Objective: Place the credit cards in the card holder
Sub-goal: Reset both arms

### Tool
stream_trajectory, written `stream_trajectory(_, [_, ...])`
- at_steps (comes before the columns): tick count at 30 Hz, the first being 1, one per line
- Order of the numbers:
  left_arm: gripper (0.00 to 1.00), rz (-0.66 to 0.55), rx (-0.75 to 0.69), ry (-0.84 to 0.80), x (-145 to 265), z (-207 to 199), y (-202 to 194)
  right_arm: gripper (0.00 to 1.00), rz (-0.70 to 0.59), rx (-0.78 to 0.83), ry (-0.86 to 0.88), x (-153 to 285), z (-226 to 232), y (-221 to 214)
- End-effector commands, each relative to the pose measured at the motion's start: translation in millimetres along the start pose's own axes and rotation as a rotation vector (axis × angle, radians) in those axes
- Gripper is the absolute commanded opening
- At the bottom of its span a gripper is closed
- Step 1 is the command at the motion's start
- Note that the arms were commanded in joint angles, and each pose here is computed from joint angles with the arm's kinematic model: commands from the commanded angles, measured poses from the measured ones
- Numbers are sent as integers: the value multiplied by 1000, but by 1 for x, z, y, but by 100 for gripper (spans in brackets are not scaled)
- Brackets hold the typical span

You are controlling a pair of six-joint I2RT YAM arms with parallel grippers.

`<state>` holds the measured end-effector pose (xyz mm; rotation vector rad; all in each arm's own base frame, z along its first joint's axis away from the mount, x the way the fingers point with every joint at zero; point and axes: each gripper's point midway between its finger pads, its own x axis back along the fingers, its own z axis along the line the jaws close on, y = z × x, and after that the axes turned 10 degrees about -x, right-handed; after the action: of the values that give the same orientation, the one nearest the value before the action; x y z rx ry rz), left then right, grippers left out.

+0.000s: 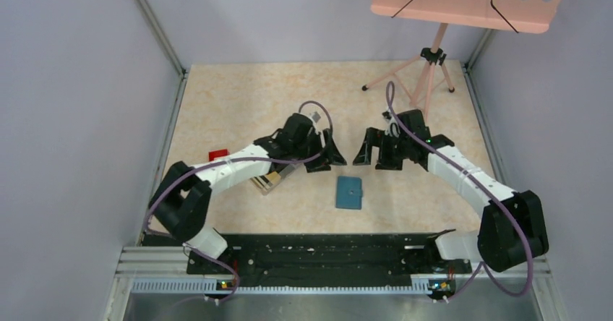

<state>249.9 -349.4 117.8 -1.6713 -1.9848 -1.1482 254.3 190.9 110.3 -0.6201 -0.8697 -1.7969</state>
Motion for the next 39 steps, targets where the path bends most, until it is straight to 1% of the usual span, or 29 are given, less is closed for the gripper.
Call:
stream_trajectory(1, [72, -272, 29, -225, 46, -26, 54, 95, -115, -12, 79, 23, 4, 22])
stream_trajectory(3, [76, -344, 50, -197, 66, -9, 62, 98, -152, -21, 98, 30, -1, 28])
stream_trajectory(5, [81, -409, 83, -133, 85, 15, 67, 99, -183, -31, 123, 35, -5, 33])
stream_trajectory(6, [88, -446, 103, -81, 96, 29, 68, 99, -200, -37, 122, 37, -8, 36])
stream_trajectory(7, [96, -484, 121, -16, 106, 44, 69, 99, -220, -40, 109, 39, -12, 40])
stream_trajectory(8, [99, -530, 130, 54, 118, 59, 70, 99, -243, -40, 83, 40, -17, 44])
stream_trajectory(11, [99, -703, 94, 263, 167, 100, 76, 99, -336, -34, -23, 47, -36, 58])
stream_trajectory(13, [99, -779, 24, 400, 196, 122, 75, 99, -412, -4, -85, 54, -46, 68])
stream_trajectory(15, [99, -832, -74, 526, 220, 138, 72, 99, -502, 15, -154, 63, -59, 79])
stream_trajectory(18, [99, -871, -201, 673, 246, 156, 68, 99, -638, 50, -209, 74, -72, 91])
stream_trajectory(20, [99, -862, -272, 749, 252, 169, 66, 99, -756, 74, -239, 83, -81, 101])
stream_trajectory(21, [99, -850, -291, 776, 252, 176, 65, 99, -790, 83, -261, 82, -91, 100])
stream_trajectory(24, [99, -790, -293, 840, 249, 202, 65, 99, -906, 139, -333, 85, -115, 102])
stream_trajectory(26, [99, -787, -313, 885, 248, 216, 71, 98, -995, 158, -397, 91, -132, 104])
stream_trajectory(29, [99, -867, -370, 971, 250, 237, 80, 99, -1089, 229, -440, 92, -149, 100])
stream_trajectory(30, [99, -897, -388, 988, 251, 244, 82, 99, -1126, 235, -450, 92, -156, 98])
stream_trajectory(31, [99, -924, -399, 1000, 251, 250, 84, 99, -1163, 208, -468, 98, -160, 100])
stream_trajectory(33, [99, -948, -383, 1008, 247, 266, 88, 99, -1162, 202, -475, 97, -163, 105])
stream_trajectory(34, [99, -938, -369, 999, 240, 275, 87, 99, -1069, 209, -510, 83, -175, 95])
stream_trajectory(35, [99, -945, -352, 994, 236, 282, 89, 99, -1138, 233, -460, 92, -161, 109])
stream_trajectory(39, [99, -981, -375, 975, 225, 295, 101, 99, -1208, 238, -435, 104, -164, 119])
